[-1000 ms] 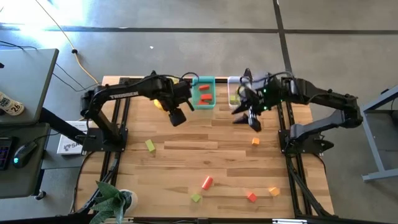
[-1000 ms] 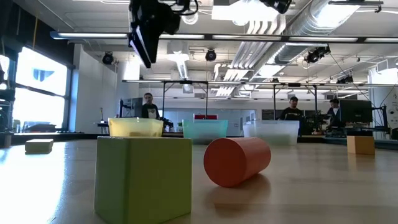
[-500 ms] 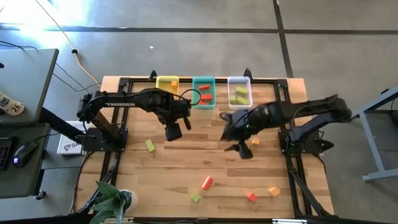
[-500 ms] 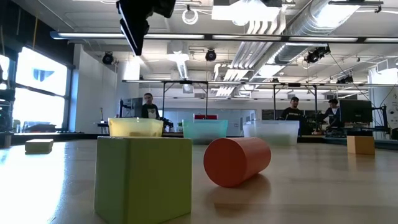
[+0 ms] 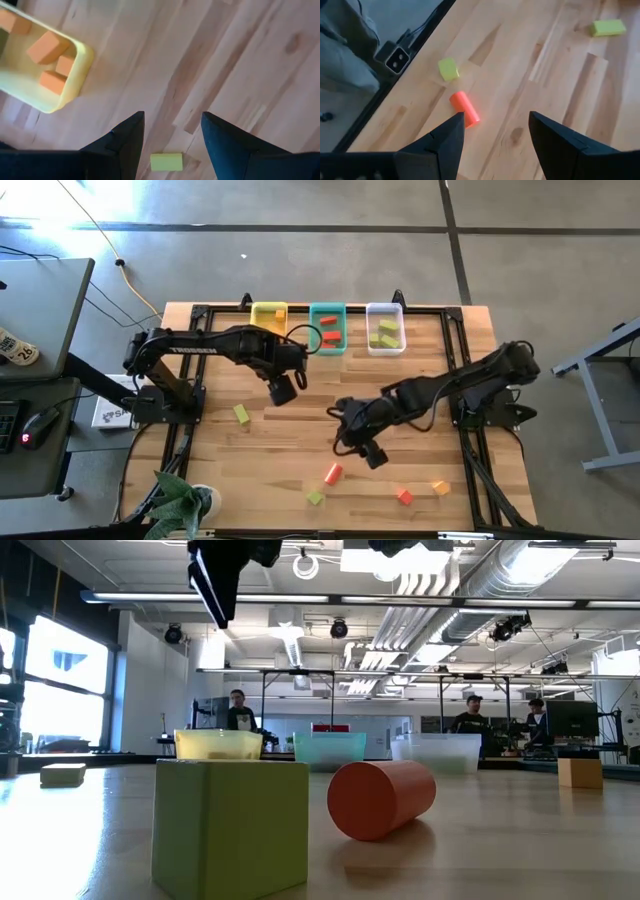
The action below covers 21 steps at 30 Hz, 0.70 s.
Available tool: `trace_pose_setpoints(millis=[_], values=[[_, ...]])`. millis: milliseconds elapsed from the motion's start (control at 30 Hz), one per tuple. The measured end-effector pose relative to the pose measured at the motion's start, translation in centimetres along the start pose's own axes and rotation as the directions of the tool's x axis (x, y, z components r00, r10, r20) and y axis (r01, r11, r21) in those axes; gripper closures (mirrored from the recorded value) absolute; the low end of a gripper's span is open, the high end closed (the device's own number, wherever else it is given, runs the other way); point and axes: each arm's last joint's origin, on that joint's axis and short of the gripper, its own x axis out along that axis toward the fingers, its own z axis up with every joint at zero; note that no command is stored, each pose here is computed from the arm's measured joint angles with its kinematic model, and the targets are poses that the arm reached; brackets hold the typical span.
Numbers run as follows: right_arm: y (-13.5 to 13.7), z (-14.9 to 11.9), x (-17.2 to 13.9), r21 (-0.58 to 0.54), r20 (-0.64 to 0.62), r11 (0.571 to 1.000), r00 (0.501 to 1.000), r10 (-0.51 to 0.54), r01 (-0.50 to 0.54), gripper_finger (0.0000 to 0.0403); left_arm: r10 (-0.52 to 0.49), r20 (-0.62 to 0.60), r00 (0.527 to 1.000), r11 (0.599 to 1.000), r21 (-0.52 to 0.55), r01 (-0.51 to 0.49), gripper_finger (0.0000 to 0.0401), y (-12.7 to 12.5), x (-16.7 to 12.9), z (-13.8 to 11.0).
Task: Sort & place blocks by color
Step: Put the orange block into the green bin
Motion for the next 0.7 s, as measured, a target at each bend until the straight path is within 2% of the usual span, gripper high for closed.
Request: trace_pose_setpoints(millis=[433,700], values=[[2.3,-0.4,5.2,-0.23,-0.077,0.971,0.996,0.052,-0.069,0.0194,0.072,0.032,0.997,0.965,-0.256,-0.062,0.0215,1.1,0.2,0.5],[2.6,-1.1,8.1,-0.291,-0.12,0.952,0.991,0.06,-0.093,0.0194,0.071,0.035,0.997,0.956,-0.287,-0.058,0.0215,1.0,0.2,0.5]])
